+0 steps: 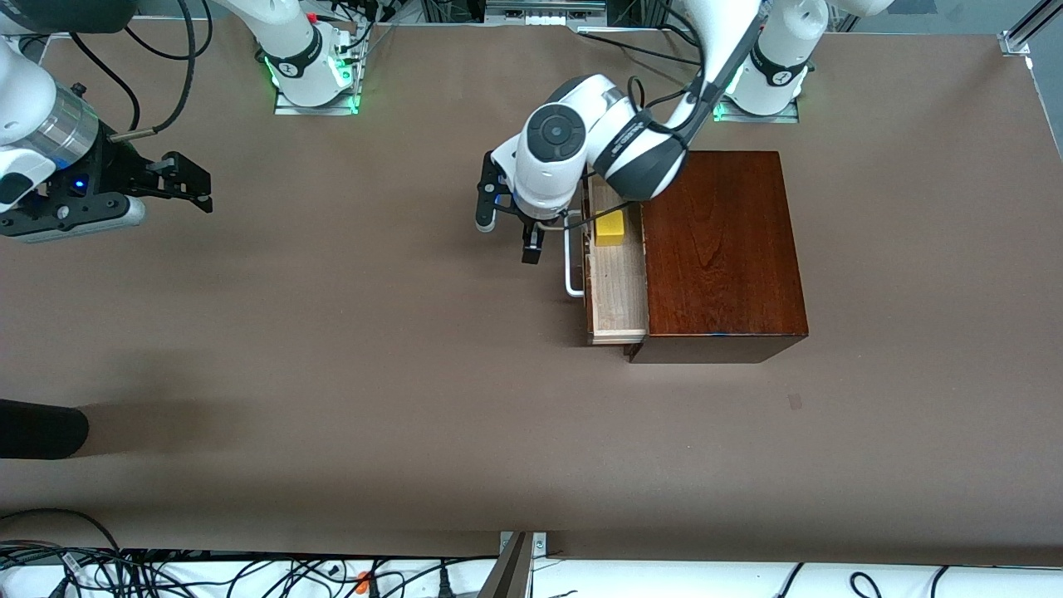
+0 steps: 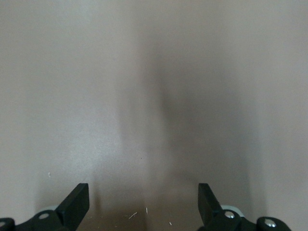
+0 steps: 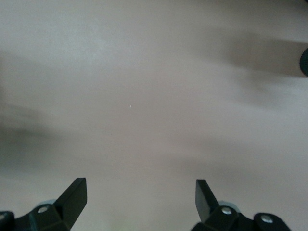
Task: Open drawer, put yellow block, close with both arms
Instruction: 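Push the drawer shut into the box with the left gripper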
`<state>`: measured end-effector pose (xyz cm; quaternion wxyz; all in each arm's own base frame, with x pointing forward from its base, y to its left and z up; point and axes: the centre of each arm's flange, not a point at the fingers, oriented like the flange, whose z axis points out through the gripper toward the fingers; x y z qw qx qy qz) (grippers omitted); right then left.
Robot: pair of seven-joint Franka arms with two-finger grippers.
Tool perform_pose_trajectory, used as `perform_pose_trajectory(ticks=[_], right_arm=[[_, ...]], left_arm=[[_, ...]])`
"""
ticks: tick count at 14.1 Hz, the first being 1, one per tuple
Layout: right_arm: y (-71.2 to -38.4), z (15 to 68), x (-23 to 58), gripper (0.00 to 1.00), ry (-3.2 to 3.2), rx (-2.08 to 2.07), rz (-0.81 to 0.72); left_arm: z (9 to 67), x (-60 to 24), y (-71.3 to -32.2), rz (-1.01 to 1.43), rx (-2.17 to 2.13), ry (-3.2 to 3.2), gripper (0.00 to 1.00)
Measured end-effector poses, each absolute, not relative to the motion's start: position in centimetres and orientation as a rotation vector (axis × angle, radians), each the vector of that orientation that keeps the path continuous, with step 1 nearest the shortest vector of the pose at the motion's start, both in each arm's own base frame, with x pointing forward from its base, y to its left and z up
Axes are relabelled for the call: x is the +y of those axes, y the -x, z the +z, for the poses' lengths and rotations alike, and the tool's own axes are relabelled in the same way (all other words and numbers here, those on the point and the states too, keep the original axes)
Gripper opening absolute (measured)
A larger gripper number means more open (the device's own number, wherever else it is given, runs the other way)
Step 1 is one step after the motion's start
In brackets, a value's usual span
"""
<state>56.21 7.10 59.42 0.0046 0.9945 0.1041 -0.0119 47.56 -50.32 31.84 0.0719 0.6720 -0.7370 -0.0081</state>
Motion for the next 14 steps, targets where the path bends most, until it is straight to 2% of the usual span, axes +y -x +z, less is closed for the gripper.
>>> perform_pose_trajectory(ticks=[6,14], right_arm=[[-56.6,59.3,6.8,1.0,-3.087,0.311,-0.042],[-56.7,59.1,6.4,1.0,-3.087,0.298,-0.045]], left_arm=[[29.0,-49.2,-48.0,-0.096,-2.28,-2.029,1.0],[28.4,-47.3,-48.3,-0.23,-2.314,-2.033,1.0]])
